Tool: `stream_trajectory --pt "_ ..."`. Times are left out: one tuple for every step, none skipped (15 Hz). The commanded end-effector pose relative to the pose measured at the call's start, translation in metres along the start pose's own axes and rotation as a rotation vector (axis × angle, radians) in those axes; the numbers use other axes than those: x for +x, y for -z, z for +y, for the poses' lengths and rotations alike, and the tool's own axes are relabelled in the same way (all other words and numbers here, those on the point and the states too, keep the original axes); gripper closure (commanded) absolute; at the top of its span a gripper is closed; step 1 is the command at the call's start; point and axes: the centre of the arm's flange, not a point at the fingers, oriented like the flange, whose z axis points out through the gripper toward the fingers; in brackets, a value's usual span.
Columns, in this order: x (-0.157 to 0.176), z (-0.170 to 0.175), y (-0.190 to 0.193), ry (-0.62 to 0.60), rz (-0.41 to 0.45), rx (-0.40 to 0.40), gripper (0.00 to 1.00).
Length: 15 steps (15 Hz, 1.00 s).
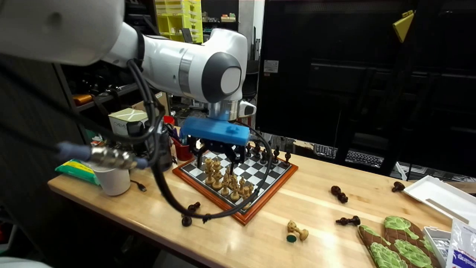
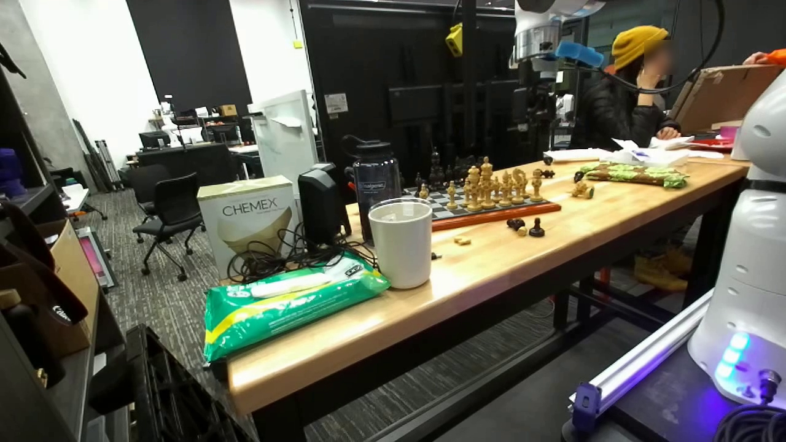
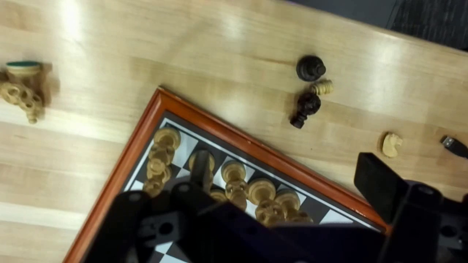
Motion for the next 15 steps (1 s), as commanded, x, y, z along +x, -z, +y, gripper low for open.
stream_trajectory --pt "0.053 -0.005 0.003 0.023 0.013 0.0 0.0" --pt "0.055 -0.008 0.005 0.054 0.014 0.0 0.0" --pt "0.037 -0.007 -0.003 0.022 0.005 -0.005 0.0" --pt "0.045 -0.008 -0.004 0.032 0.002 -0.008 0.0" --pt "0.049 -0.008 -0.004 0.037 0.0 -0.011 0.0" --pt "0.051 -0.008 -0.003 0.038 0.0 -0.012 0.0" --pt "0.052 -0.008 -0.003 0.039 0.0 -0.012 0.0" --pt "0.052 -0.008 -0.003 0.039 0.001 -0.012 0.0" --pt "0.052 -0.008 -0.002 0.039 0.002 -0.012 0.0" --pt "0.058 -0.005 -0.004 0.051 0.012 -0.002 0.0" --pt "0.068 -0.004 -0.005 0.064 0.017 0.002 0.0" --pt "0.075 -0.004 -0.005 0.069 0.021 0.001 0.0" --pt "0.083 -0.003 -0.003 0.084 0.033 0.004 0.0" --pt "0.089 -0.003 -0.002 0.096 0.044 0.008 0.0" --pt "0.095 -0.003 0.0 0.107 0.053 0.012 0.0"
